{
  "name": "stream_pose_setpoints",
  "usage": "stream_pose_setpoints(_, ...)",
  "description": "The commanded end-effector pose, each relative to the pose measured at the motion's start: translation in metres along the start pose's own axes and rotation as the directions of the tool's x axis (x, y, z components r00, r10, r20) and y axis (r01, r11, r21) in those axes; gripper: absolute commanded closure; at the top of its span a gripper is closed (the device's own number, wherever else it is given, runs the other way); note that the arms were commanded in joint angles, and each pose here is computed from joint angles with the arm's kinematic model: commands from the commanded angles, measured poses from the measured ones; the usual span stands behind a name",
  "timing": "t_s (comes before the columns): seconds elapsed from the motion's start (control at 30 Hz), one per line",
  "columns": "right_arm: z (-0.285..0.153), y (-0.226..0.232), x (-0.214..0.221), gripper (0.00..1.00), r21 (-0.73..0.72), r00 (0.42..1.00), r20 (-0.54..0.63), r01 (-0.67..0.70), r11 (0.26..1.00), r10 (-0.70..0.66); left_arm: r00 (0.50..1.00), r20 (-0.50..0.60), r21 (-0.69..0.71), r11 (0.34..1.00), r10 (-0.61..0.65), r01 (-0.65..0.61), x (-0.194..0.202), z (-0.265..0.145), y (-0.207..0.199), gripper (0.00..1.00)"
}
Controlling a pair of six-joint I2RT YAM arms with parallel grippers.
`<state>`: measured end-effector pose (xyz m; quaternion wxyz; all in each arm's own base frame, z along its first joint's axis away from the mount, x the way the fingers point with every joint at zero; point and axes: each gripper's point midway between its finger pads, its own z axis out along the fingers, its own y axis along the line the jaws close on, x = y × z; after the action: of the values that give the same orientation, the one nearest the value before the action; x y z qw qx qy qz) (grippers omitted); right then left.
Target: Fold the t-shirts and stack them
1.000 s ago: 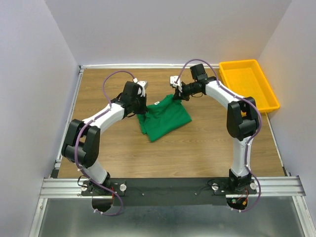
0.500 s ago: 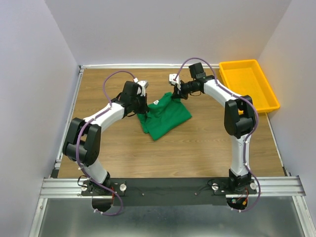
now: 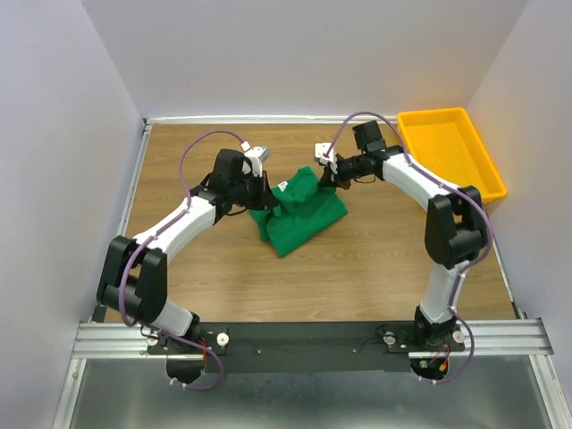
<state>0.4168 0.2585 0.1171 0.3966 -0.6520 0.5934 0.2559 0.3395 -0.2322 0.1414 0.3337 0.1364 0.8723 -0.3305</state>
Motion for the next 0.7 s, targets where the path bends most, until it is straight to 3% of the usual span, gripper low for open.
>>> stream_pose_setpoints(0.0, -0.026, 0.022, -0.007, 0.99, 0.011, 1.0, 0.01, 0.023, 1.0, -0.023, 1.0, 0.002, 0.139, 0.99, -0.002, 0.002, 0.011, -0.014, -0.041, 1.0)
stream_pose_setpoints(0.2, -0.065, 0.062, -0.019, 0.99, 0.049, 0.997, 0.015, 0.072, 0.996, -0.073, 0.999, -0.043, 0.249, 0.968, -0.002, 0.012, 0.04, -0.018, -0.097, 1.0)
stream_pose_setpoints(0.43, -0.097, 0.12, -0.003, 1.0, 0.093, 0.992, -0.056, 0.121, 0.988, -0.117, 0.993, -0.116, 0.354, 0.934, -0.012, 0.053, 0.087, -0.028, -0.171, 1.0)
stream_pose_setpoints(0.67, -0.107, 0.148, 0.015, 0.99, 0.12, 0.989, -0.101, 0.118, 0.986, -0.106, 0.982, -0.174, 0.318, 0.94, -0.071, 0.125, 0.126, -0.032, -0.173, 1.0)
